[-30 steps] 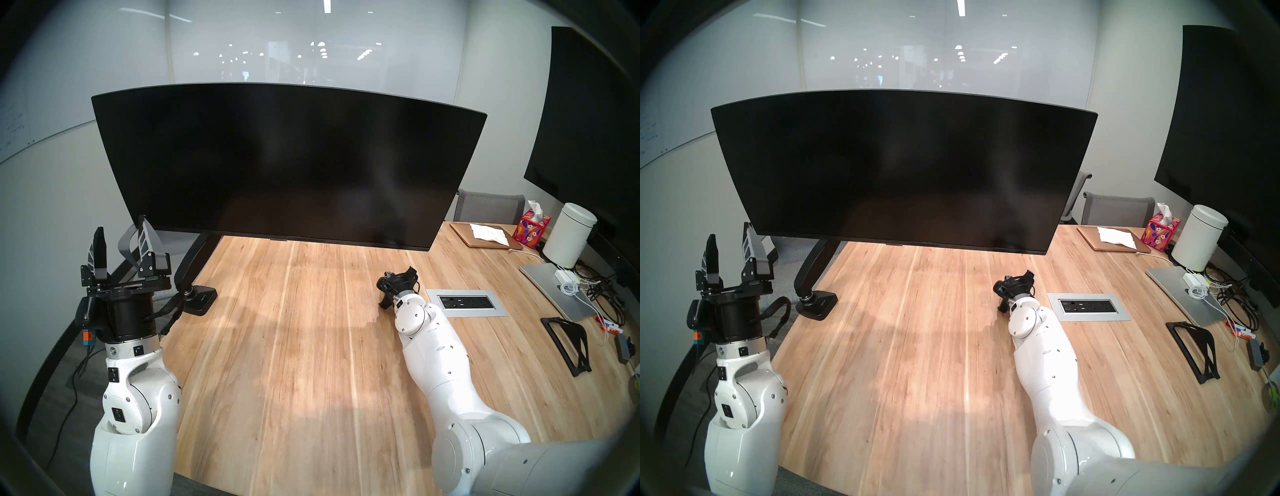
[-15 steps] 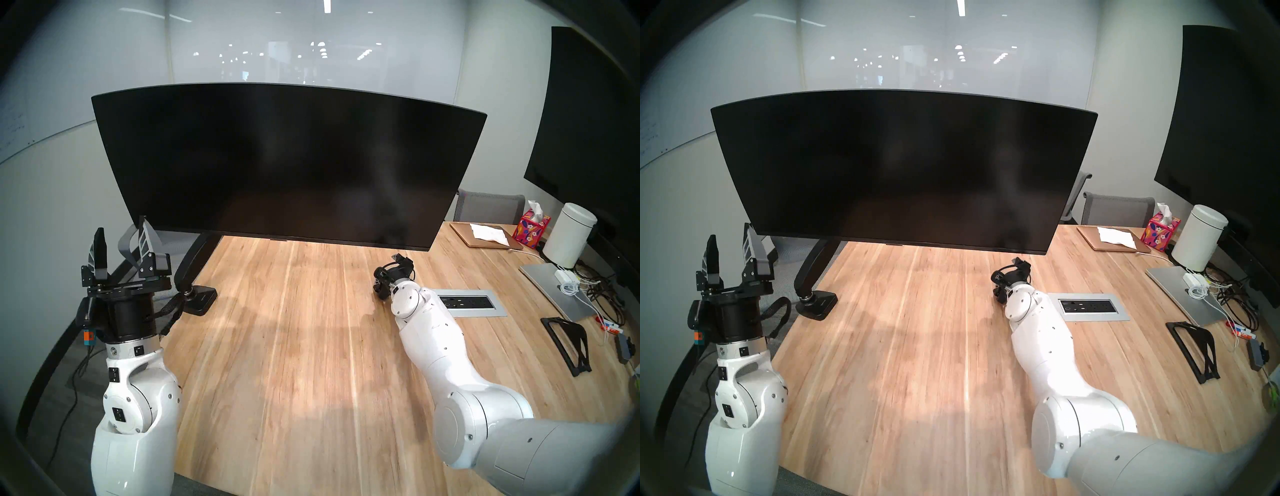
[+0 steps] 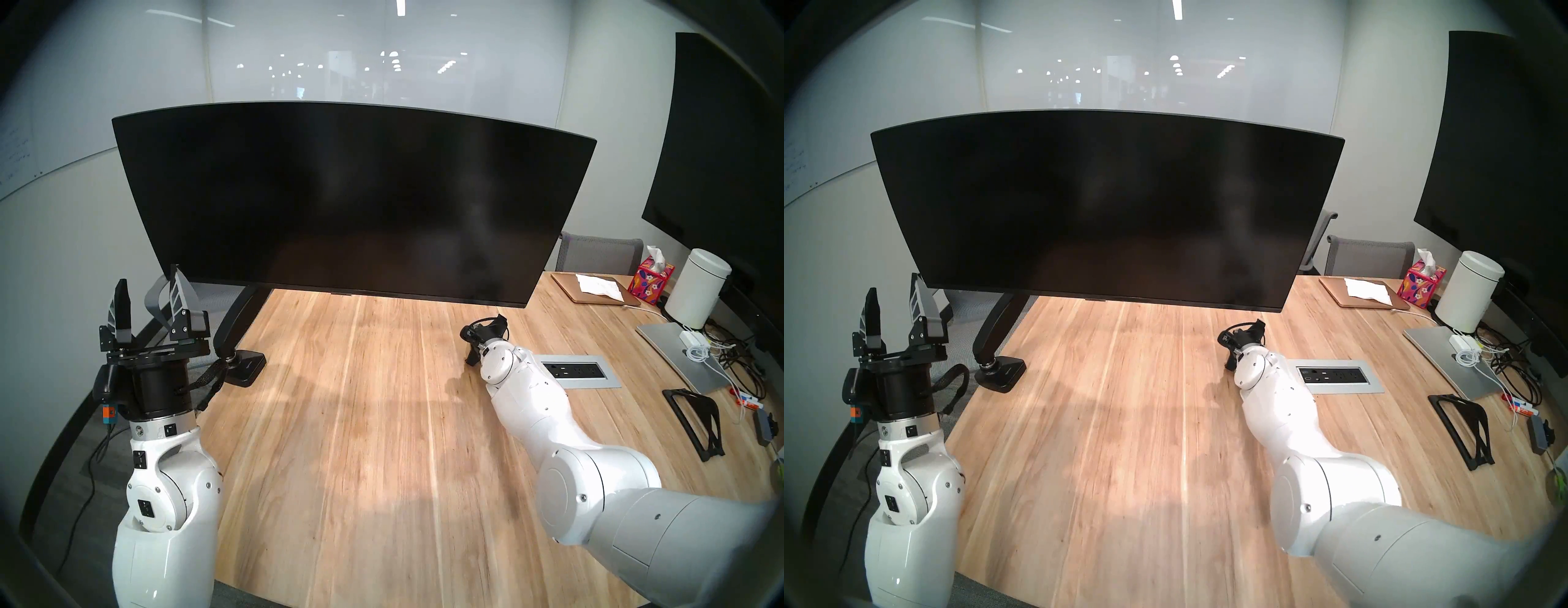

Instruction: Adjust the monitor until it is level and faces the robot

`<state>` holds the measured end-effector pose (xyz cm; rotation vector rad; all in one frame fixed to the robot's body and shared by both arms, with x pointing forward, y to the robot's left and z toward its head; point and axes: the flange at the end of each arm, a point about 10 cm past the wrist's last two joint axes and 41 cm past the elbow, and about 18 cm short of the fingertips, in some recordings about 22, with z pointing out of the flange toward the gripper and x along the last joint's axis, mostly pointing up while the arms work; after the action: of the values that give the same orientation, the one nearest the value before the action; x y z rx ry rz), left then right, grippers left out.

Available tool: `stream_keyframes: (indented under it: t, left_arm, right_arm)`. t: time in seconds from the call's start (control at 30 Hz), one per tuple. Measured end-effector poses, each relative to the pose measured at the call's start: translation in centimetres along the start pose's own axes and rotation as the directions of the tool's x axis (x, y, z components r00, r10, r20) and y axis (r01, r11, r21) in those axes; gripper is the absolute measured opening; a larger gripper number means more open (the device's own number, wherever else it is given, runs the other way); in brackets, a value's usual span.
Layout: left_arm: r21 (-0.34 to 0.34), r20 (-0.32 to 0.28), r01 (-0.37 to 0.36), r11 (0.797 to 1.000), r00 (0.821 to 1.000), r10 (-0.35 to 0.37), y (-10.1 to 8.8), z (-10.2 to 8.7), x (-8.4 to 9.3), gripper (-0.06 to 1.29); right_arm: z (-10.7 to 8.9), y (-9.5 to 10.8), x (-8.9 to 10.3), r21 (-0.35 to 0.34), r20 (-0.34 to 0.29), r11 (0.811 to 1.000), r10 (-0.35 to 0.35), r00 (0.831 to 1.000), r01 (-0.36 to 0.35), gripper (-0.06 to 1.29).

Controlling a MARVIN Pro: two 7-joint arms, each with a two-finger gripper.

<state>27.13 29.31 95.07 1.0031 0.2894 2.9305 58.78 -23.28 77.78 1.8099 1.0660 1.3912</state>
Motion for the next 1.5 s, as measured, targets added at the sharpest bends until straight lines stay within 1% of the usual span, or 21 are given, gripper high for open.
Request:
stream_keyframes:
  t: [0.23,0.33,0.43,0.5,0.63,0.73,0.77,0.87,0.97,1.03,1.17,1.23,1.33,1.5]
  left_arm:
    - [0.001,0.003,0.000,1.000,1.000,0.000,0.0,-0.2,0.1,1.27]
    - [0.001,0.003,0.000,1.000,1.000,0.000,0.0,-0.2,0.1,1.27]
    - [0.001,0.004,0.000,1.000,1.000,0.000,0.0,-0.2,0.2,1.27]
    - [0.001,0.004,0.000,1.000,1.000,0.000,0.1,-0.3,0.2,1.27]
    - [0.002,0.005,0.001,1.000,1.000,-0.001,0.1,-0.3,0.3,1.27]
    - [0.002,0.005,0.001,1.000,1.000,-0.001,0.1,-0.3,0.3,1.27]
    - [0.004,0.007,0.003,1.000,1.000,-0.003,0.1,-0.4,0.4,1.27]
    - [0.004,0.007,0.003,1.000,1.000,-0.003,0.1,-0.4,0.4,1.27]
    - [0.006,0.012,0.004,1.000,1.000,-0.004,0.1,-0.4,0.4,1.27]
    - [0.006,0.013,0.004,1.000,1.000,-0.004,0.1,-0.4,0.4,1.27]
    - [0.007,0.022,0.006,1.000,1.000,-0.006,0.1,-0.4,0.4,1.27]
    - [0.007,0.024,0.007,1.000,1.000,-0.007,0.1,-0.4,0.4,1.27]
    - [0.008,0.029,0.007,1.000,1.000,-0.007,0.1,-0.4,0.4,1.27]
    - [0.008,0.033,0.008,1.000,0.999,-0.008,0.1,-0.4,0.4,1.27]
  right_arm:
    - [0.1,0.1,-1.0,-0.056,-0.021,0.998,0.023,1.000,-0.025,-0.03]
    - [0.0,0.1,-1.2,-0.065,-0.026,0.997,0.027,0.999,-0.029,-0.03]
    - [-0.1,0.0,-1.5,-0.090,-0.041,0.995,0.031,0.999,-0.035,-0.03]
    - [-0.2,-0.2,-1.8,-0.119,-0.059,0.992,0.034,0.998,-0.041,-0.03]
    - [-0.5,-0.4,-2.2,-0.155,-0.083,0.987,0.026,0.996,-0.039,-0.03]
    - [-0.5,-0.4,-2.2,-0.155,-0.083,0.987,0.026,0.996,-0.039,-0.03]
    - [-1.0,-0.7,-2.6,-0.199,-0.119,0.979,0.009,0.993,-0.032,-0.03]
    - [-1.0,-0.7,-2.6,-0.199,-0.119,0.979,0.009,0.993,-0.032,-0.03]
    - [-1.3,-0.9,-2.8,-0.225,-0.141,0.974,-0.009,0.990,-0.023,-0.03]
    - [-1.3,-0.9,-2.9,-0.231,-0.144,0.973,-0.012,0.989,-0.022,-0.03]
    - [-1.9,-1.5,-3.1,-0.279,-0.178,0.960,-0.038,0.983,-0.014,-0.03]
    - [-2.0,-1.6,-3.1,-0.287,-0.185,0.958,-0.043,0.982,-0.012,-0.03]
    - [-2.3,-1.9,-3.1,-0.317,-0.202,0.948,-0.058,0.978,-0.009,-0.03]
    - [-2.4,-1.6,-2.8,-0.349,-0.224,0.937,-0.078,0.972,-0.005,-0.03]
